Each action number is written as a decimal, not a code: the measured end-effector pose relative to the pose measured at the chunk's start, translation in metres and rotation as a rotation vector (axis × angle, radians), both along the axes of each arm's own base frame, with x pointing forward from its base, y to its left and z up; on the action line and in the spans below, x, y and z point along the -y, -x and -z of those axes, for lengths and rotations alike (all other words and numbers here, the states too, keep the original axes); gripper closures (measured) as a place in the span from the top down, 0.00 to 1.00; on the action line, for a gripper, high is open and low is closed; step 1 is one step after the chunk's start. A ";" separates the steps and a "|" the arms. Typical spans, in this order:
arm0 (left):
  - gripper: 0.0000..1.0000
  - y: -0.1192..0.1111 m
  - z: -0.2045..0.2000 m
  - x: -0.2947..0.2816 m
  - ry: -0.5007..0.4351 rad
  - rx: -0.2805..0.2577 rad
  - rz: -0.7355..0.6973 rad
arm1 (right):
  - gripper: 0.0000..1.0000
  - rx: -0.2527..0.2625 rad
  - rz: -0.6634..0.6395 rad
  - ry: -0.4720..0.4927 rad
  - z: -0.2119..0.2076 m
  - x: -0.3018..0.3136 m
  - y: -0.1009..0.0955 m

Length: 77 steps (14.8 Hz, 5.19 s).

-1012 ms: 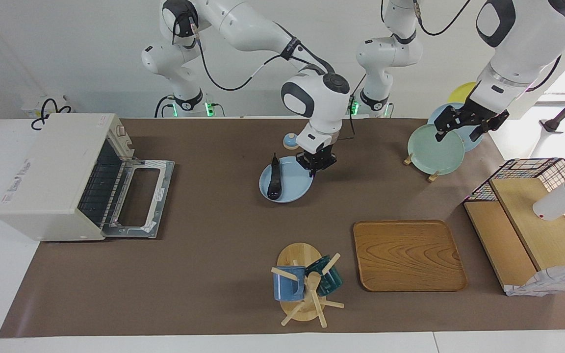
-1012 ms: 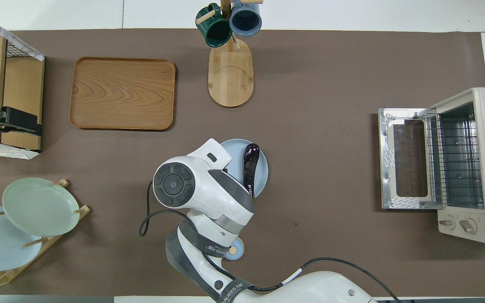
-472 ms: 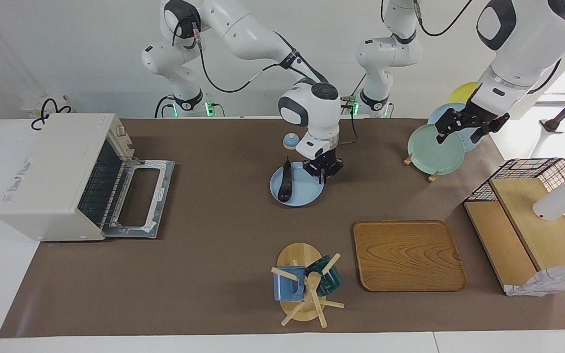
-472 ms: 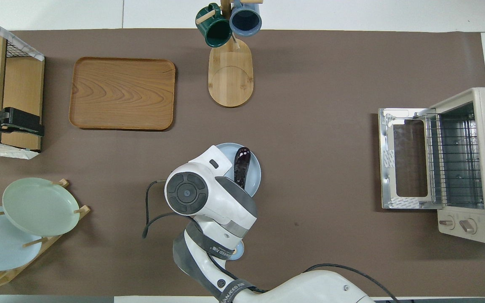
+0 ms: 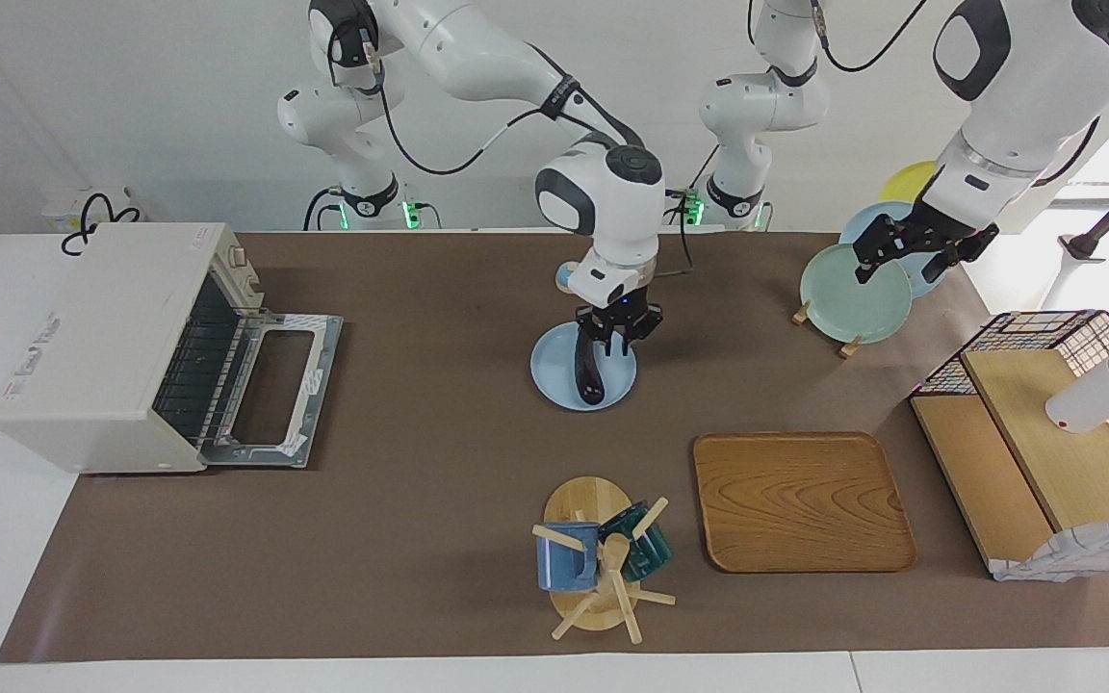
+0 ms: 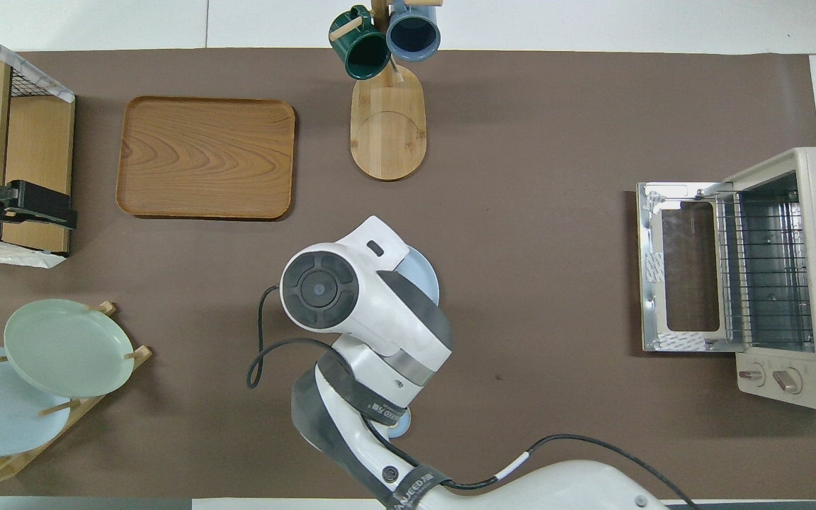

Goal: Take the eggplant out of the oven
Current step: 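Lower the plate onto the table center and release the right gripper, then reach the left gripper to the eggplant while the right gripper withdraws, then grasp the purple eggplant and lift it off the plate, left gripper, then lower the eggplant onto the wooden tray while the right gripper retracts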

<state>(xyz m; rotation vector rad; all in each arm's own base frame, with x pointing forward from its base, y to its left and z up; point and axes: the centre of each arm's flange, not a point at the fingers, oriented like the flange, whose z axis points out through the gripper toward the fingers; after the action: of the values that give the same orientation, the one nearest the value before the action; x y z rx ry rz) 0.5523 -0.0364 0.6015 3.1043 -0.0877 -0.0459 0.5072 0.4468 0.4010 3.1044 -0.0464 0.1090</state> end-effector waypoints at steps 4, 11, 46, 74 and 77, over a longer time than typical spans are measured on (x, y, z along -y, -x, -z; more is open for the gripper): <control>1.00 0.000 0.013 0.031 0.019 0.006 0.014 | 0.01 -0.182 -0.008 0.168 -0.063 0.169 -0.043; 1.00 0.026 0.084 0.212 0.062 0.031 0.036 | 0.01 -0.240 -0.018 0.291 0.014 0.269 -0.040; 0.31 -0.055 0.148 0.147 0.084 0.057 -0.085 | 0.01 -0.226 -0.149 0.240 0.050 0.398 -0.036; 0.88 -0.155 0.255 0.046 0.014 0.142 -0.082 | 0.61 -0.228 -0.121 0.047 -0.152 0.488 -0.001; 1.00 -0.148 0.215 0.038 0.007 0.124 -0.091 | 0.93 -0.215 -0.123 0.014 -0.155 0.482 -0.003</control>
<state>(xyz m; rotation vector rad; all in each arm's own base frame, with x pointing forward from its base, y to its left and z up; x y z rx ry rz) 0.6999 -0.0741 0.3868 3.0970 0.0495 0.1485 0.5098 -0.0355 0.5562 3.0827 0.1503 -0.2202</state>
